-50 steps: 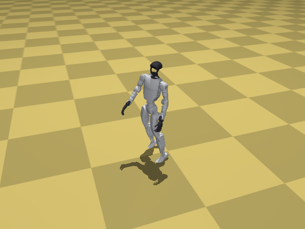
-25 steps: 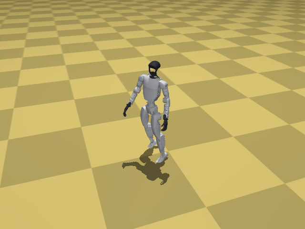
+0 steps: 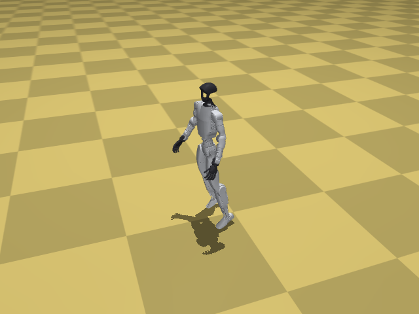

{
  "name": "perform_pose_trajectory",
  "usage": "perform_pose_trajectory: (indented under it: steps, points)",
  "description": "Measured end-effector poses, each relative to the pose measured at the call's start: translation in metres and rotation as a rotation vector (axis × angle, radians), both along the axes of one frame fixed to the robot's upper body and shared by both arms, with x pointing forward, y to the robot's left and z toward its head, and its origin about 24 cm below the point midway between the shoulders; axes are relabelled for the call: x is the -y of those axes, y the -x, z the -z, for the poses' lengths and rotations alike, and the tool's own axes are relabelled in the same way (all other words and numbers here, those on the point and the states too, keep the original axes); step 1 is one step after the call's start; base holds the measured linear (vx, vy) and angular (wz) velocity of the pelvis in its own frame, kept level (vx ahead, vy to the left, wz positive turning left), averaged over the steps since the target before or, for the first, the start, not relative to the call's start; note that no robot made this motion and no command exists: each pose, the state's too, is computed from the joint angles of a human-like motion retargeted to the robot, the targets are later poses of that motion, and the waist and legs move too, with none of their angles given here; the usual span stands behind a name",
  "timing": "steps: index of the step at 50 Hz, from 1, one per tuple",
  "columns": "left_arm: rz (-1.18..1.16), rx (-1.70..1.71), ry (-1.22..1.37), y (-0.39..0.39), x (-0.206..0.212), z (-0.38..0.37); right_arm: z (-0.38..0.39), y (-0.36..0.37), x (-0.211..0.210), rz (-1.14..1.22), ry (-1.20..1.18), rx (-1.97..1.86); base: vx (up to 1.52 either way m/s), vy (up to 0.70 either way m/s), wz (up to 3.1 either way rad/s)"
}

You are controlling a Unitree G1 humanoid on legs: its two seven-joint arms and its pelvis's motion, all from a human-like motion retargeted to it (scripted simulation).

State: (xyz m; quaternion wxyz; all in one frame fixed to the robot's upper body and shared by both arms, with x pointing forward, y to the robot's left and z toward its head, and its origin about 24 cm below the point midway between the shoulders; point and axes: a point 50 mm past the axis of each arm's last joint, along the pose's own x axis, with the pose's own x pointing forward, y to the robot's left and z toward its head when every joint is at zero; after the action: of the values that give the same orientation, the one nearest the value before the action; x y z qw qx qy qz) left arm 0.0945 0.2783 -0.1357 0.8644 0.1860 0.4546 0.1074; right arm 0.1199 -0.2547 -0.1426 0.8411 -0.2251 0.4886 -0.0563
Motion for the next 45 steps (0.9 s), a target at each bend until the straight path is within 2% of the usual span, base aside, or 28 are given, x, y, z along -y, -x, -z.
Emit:
perform_pose_trajectory:
  steps: [15,33,35,37,45]
  points:
    - [0.014,0.106,0.02,-0.043,0.009,-0.01,-0.001,0.017,0.02,0.09,0.04,-0.04,-0.01,-0.23,-0.58]
    - [0.19,0.249,0.06,-0.099,0.046,-0.029,-0.005,0.047,0.047,0.185,0.077,-0.106,0.02,-0.08,-0.53]
    - [0.19,0.27,0.078,-0.103,0.05,-0.032,-0.005,0.047,0.049,0.195,0.082,-0.112,0.01,-0.16,-0.63]
    - [0.092,0.301,0.124,-0.111,0.045,-0.038,-0.009,0.037,0.053,0.236,0.083,-0.093,-0.01,-0.3,-0.77]
    - [0.194,0.267,0.11,-0.107,0.052,-0.035,-0.009,0.033,0.051,0.26,0.05,-0.064,-0.01,-0.04,-0.53]
